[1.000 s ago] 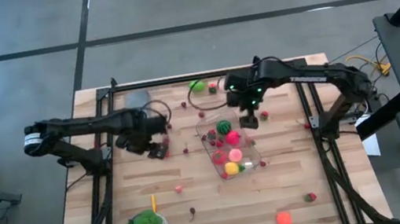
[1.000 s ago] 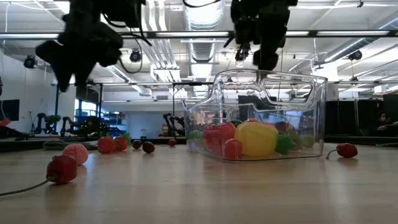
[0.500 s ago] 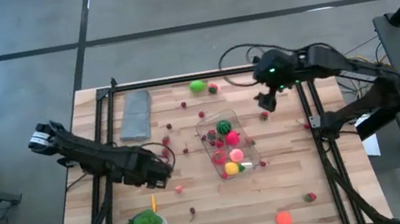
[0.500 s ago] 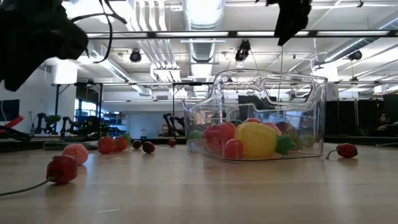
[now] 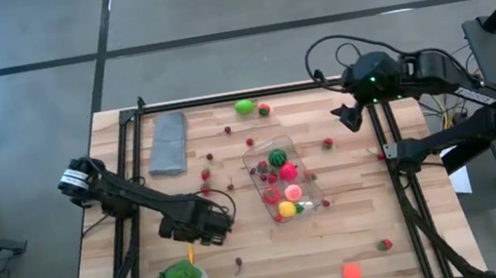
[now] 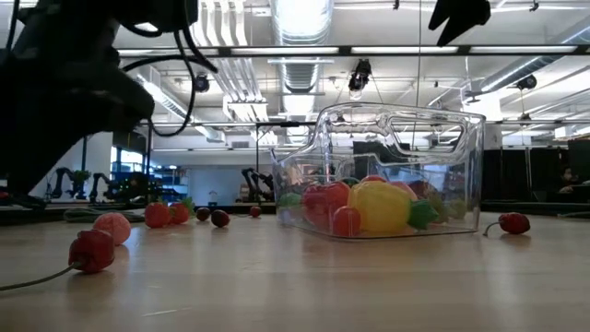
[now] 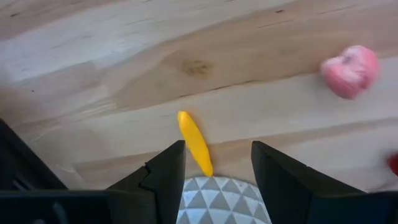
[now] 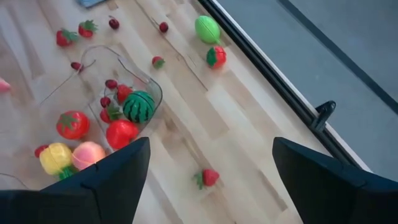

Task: Pick and placing Produce into tupperware
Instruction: Put the yellow squash into the transparent bin

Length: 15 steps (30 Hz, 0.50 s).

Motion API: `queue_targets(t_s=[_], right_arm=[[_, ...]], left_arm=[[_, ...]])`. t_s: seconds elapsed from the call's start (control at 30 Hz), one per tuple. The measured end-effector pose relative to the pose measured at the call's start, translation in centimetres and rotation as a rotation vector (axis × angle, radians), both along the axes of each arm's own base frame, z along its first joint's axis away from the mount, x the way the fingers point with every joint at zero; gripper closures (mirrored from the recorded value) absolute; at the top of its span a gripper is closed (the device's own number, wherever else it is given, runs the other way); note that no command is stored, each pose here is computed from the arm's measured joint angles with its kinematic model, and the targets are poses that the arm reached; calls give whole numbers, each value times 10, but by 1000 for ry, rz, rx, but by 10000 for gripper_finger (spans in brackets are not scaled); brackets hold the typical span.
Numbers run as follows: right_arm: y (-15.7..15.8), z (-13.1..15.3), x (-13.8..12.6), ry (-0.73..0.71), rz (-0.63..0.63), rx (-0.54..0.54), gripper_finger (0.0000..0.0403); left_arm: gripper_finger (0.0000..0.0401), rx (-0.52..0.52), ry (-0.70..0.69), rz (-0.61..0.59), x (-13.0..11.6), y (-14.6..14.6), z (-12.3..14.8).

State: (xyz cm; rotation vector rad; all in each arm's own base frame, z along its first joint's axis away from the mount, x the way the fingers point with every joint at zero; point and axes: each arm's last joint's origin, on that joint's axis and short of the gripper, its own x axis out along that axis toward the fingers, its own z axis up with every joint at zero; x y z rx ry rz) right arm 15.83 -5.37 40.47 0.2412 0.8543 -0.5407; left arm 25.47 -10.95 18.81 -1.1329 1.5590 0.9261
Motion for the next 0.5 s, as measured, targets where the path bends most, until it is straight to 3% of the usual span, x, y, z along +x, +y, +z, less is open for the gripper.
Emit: queue_targets(t_s=[0.27, 0.5], right_arm=[[0, -1, 1, 15, 9, -3, 74], [-2, -5, 8, 43, 21, -4, 72]], left_arm=[[232, -77, 82, -9, -19, -13, -18], [232, -83, -45, 61, -30, -12, -16]])
